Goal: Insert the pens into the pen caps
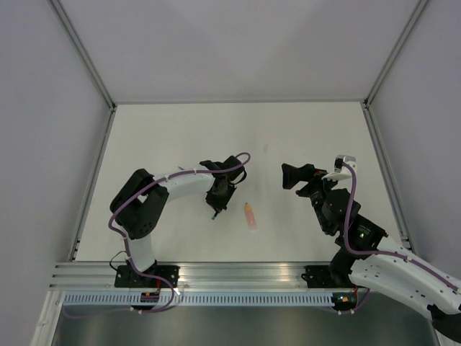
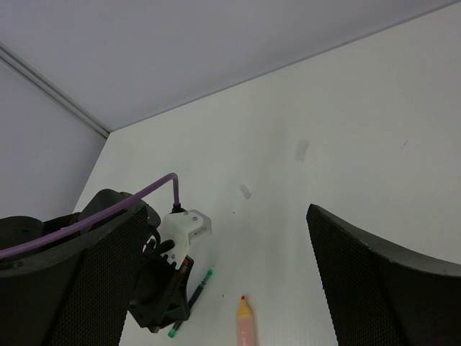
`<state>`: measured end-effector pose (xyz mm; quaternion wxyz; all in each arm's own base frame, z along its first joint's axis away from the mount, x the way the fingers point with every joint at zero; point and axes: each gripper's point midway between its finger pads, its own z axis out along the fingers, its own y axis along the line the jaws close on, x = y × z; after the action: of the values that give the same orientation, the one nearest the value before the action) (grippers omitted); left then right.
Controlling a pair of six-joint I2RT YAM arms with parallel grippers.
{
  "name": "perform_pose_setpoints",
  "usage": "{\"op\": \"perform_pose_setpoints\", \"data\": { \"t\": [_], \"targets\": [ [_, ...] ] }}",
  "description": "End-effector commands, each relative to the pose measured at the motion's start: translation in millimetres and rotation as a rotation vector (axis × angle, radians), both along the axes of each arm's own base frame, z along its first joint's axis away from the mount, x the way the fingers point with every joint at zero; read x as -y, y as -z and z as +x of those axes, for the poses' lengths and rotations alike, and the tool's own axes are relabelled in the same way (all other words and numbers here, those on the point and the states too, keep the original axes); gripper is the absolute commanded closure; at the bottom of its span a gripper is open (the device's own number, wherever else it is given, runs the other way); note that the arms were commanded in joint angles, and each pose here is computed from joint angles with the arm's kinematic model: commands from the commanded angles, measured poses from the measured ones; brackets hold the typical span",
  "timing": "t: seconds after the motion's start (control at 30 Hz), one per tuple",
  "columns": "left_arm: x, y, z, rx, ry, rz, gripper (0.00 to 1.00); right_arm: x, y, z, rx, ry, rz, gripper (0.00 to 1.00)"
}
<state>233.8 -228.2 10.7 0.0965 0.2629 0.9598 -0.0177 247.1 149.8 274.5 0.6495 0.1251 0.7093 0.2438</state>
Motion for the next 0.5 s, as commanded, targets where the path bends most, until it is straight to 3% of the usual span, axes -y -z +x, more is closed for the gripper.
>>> {"op": "perform_pose_setpoints", "data": {
  "t": [0.0,0.07,0.2,0.47],
  "targets": [
    [-2.9,11.6,-0.5,-0.003,0.006,0.014,0.90,3.0,-6.2,-1.3,0.017,0.009,0.025,0.02],
    [-2.0,6.3,1.9,0.022,-0.009,-0.006,0.98,1.3,-9.4,-0.1,0.030,0.007,0.040,0.02],
    [1.7,-15.0,13.9,0.096,-0.059,-0.078,0.98,-2.2,-4.4,2.3,0.018,0.006,0.033,0.02],
    [16.8,-87.9,20.5,0.257,-0.118,-0.316,0.98,-53.9,-1.4,-10.3,0.017,-0.258,0.062,0.03]
  ]
}}
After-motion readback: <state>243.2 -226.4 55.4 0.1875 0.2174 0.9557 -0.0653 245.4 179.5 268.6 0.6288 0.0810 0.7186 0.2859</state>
